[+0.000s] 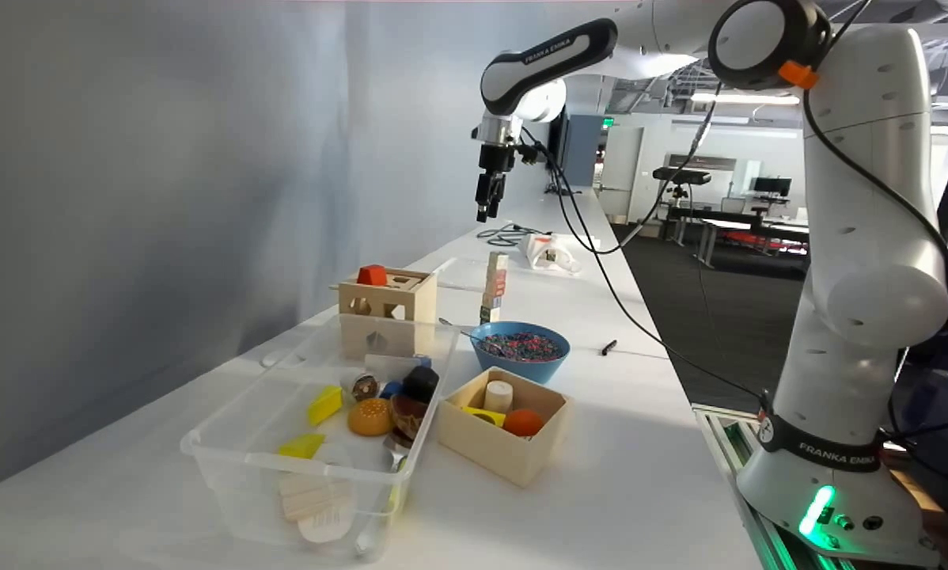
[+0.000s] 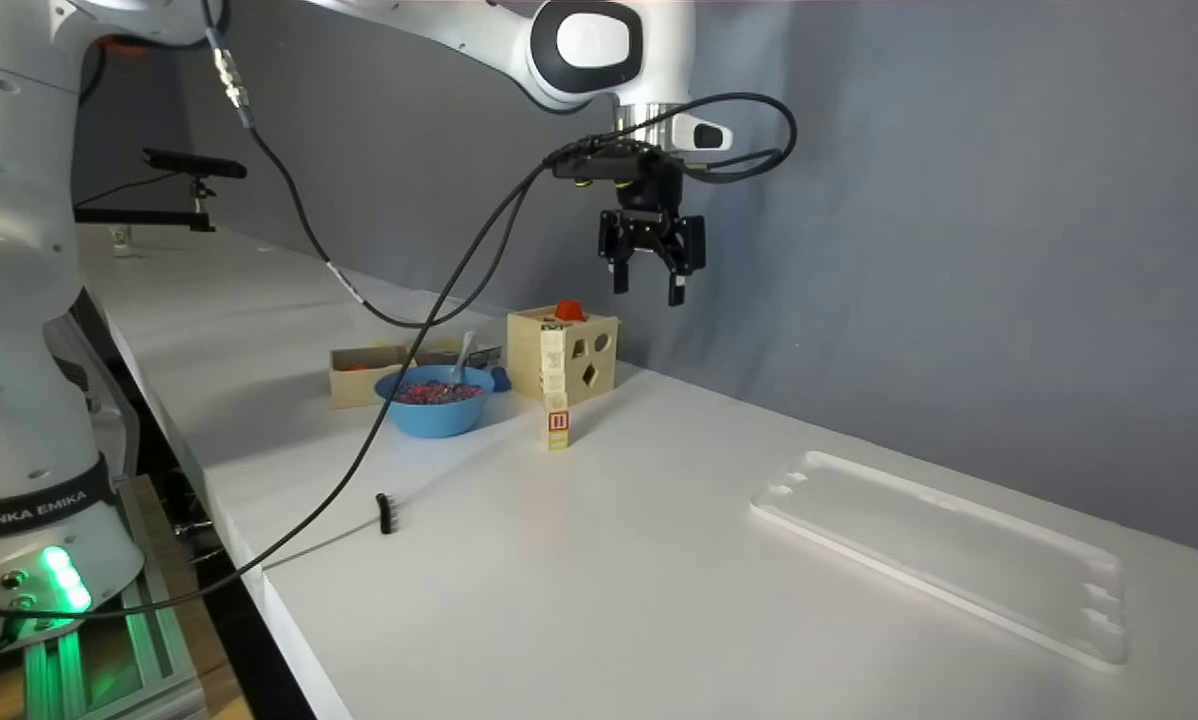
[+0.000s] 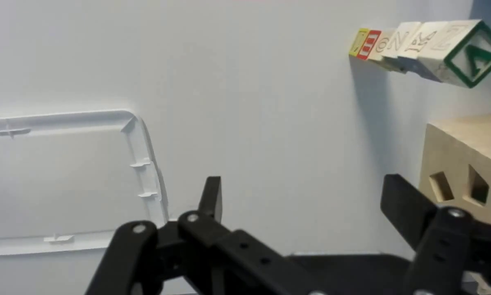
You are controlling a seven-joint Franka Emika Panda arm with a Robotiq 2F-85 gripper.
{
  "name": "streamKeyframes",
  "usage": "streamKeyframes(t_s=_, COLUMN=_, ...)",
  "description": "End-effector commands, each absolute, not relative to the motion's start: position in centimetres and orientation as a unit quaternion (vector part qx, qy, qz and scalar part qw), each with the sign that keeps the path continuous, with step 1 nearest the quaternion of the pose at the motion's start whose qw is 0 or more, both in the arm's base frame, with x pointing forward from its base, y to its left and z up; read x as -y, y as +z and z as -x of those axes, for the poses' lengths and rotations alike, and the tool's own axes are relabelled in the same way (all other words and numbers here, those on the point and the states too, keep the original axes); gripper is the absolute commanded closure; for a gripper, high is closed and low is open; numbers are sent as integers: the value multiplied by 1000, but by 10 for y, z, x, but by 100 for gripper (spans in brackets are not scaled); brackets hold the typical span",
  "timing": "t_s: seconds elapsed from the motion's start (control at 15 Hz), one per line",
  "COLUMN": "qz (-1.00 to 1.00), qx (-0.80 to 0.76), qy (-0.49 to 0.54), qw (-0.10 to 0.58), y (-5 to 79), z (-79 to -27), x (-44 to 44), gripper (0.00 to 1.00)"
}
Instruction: Put the white lid on the transparent bowl
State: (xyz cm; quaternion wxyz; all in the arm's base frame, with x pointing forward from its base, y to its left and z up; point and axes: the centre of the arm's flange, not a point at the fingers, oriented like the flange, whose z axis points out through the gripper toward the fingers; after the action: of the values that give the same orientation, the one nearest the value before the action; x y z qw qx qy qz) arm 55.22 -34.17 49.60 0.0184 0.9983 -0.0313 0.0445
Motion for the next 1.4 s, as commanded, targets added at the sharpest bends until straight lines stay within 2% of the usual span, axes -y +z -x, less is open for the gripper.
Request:
streamKeyframes(t_s=0.0, qz=-998, qx=30, qy=44, qw=18, y=496, z=-553, x=340, gripper=0)
streamKeyframes(t_s=0.13, qz=-998, qx=26, qy=47, qw=17, y=498, z=-557, x=332, gripper=0)
streamKeyframes(t_s=0.33, qz=-999, qx=6, qy=42, qw=19, y=485, z=-572, x=365, gripper=0)
streamKeyframes(t_s=0.73, qz=-995, qx=-70, qy=-39, qw=57, y=428, z=-587, x=446, gripper=0)
streamKeyframes(t_s=1.07, qz=-993, qx=-46, qy=-71, qw=77, y=395, z=-618, x=484, gripper=0)
streamKeyframes(t_s=1.13, qz=-994, qx=-55, qy=-58, qw=69, y=388, z=-577, x=456, gripper=0)
streamKeyframes(t_s=1.33, qz=-994, qx=-51, qy=-61, qw=74, y=379, z=-590, x=461, gripper=0)
